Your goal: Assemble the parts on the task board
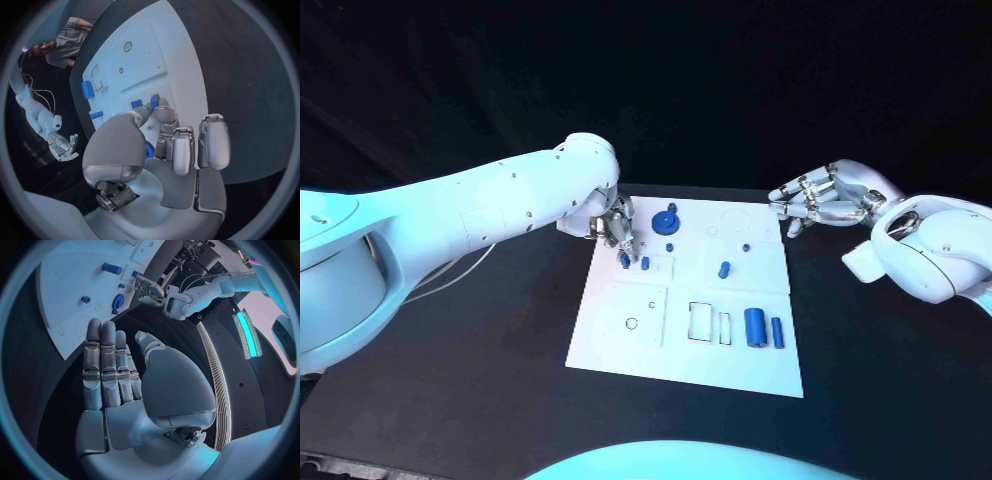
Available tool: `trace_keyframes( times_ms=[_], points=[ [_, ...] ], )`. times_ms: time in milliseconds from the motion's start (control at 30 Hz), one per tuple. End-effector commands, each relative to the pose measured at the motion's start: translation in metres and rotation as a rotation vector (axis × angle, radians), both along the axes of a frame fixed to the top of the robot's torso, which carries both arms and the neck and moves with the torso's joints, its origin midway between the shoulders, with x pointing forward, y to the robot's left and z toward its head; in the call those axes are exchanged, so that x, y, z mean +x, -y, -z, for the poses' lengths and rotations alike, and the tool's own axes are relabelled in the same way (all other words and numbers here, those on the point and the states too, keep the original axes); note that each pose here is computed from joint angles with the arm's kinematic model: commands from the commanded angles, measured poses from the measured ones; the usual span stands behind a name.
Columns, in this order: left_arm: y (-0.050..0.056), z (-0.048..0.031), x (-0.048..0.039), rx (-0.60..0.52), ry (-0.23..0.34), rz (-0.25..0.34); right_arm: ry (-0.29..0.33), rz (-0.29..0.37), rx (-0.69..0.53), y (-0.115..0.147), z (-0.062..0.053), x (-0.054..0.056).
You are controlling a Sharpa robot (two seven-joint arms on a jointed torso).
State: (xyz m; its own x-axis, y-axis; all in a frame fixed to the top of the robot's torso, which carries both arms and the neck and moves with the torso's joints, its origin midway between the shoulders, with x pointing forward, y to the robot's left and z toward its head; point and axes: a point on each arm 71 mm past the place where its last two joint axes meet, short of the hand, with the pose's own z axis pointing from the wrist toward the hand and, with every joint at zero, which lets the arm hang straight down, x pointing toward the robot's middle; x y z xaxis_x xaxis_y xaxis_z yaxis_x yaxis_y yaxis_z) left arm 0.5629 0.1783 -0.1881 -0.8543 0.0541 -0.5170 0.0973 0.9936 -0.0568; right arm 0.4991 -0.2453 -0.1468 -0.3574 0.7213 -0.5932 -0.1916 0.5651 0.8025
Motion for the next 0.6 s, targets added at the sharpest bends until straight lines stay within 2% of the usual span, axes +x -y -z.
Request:
trace_keyframes(
  times_ms=[33, 600],
  points=[
    [-0.0062, 0.0119, -0.0046, 0.054, -0.038, -0.003, 0.000, -0.011, 0.001, -0.0008, -0.0001, -0.0006],
    [-0.0096, 0.0132, -0.0067, 0.072, -0.072, -0.004, 0.000, -0.011, 0.000, -0.0006, 0.0000, -0.0004]
  ],
)
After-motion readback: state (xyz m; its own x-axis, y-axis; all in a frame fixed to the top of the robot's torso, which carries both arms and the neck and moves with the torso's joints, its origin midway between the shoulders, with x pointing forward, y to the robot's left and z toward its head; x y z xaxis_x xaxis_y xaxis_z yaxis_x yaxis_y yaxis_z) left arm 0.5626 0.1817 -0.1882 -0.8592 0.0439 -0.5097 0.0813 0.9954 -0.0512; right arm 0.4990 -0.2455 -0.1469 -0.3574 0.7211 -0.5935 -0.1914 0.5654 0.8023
